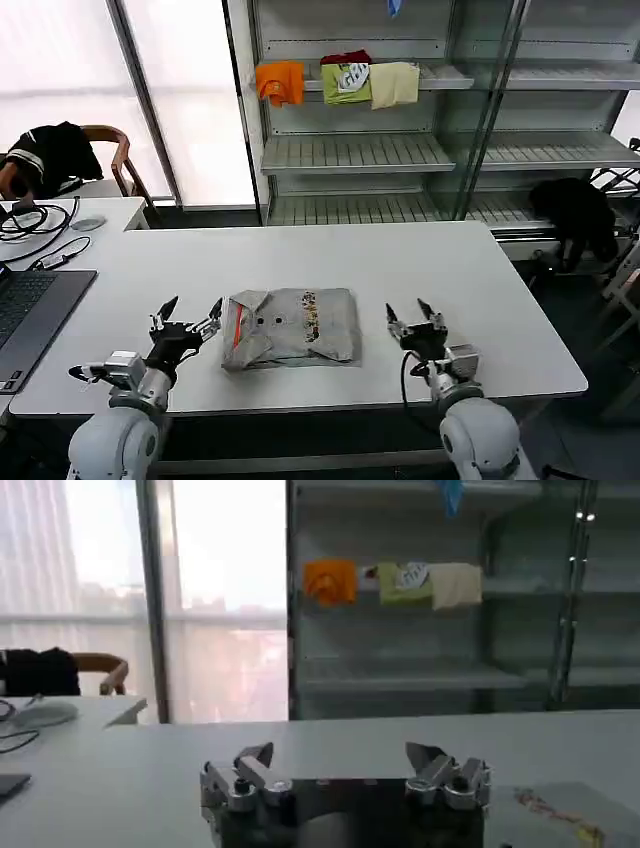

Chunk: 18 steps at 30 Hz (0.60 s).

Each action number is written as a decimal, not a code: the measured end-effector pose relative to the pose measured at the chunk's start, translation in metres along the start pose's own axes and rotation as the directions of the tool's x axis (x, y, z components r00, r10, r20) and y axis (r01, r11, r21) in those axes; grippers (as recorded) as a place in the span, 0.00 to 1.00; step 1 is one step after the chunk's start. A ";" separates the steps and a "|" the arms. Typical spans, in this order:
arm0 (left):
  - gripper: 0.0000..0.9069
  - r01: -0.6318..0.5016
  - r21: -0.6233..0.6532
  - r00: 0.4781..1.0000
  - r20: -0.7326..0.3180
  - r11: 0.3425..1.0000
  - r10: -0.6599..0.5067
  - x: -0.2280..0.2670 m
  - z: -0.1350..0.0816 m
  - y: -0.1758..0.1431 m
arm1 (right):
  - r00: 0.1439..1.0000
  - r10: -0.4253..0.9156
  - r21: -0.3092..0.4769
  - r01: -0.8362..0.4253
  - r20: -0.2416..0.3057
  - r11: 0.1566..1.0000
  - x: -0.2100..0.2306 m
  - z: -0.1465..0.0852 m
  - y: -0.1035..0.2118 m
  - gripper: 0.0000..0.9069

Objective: Fold and organize the clothes.

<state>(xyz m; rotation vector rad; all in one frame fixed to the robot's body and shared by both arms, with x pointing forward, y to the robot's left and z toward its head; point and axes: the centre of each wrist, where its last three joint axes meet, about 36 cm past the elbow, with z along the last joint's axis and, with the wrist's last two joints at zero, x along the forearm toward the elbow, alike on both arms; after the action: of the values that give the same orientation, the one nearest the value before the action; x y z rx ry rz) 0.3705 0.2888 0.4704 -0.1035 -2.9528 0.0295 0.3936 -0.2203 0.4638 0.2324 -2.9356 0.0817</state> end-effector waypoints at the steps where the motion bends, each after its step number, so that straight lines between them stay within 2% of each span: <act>1: 1.00 -0.001 0.010 1.000 -0.005 1.000 0.001 0.000 0.002 0.002 | 1.000 0.012 0.008 -0.012 0.002 1.000 0.000 -0.002 -0.005 1.00; 10: 1.00 -0.029 0.090 1.000 -0.004 0.996 0.030 -0.004 0.007 0.015 | 0.996 0.085 0.084 -0.083 -0.020 0.993 -0.002 -0.012 -0.043 1.00; 18: 1.00 -0.044 0.113 0.999 0.011 0.993 0.043 -0.007 0.000 0.024 | 0.995 0.100 0.119 -0.096 -0.023 0.988 0.002 -0.020 -0.067 1.00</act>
<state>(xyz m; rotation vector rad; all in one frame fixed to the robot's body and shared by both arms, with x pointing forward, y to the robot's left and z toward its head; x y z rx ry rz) 0.3791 0.3118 0.4685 -0.1524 -2.9493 0.2039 0.4058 -0.2850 0.4867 0.1030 -2.9156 0.2703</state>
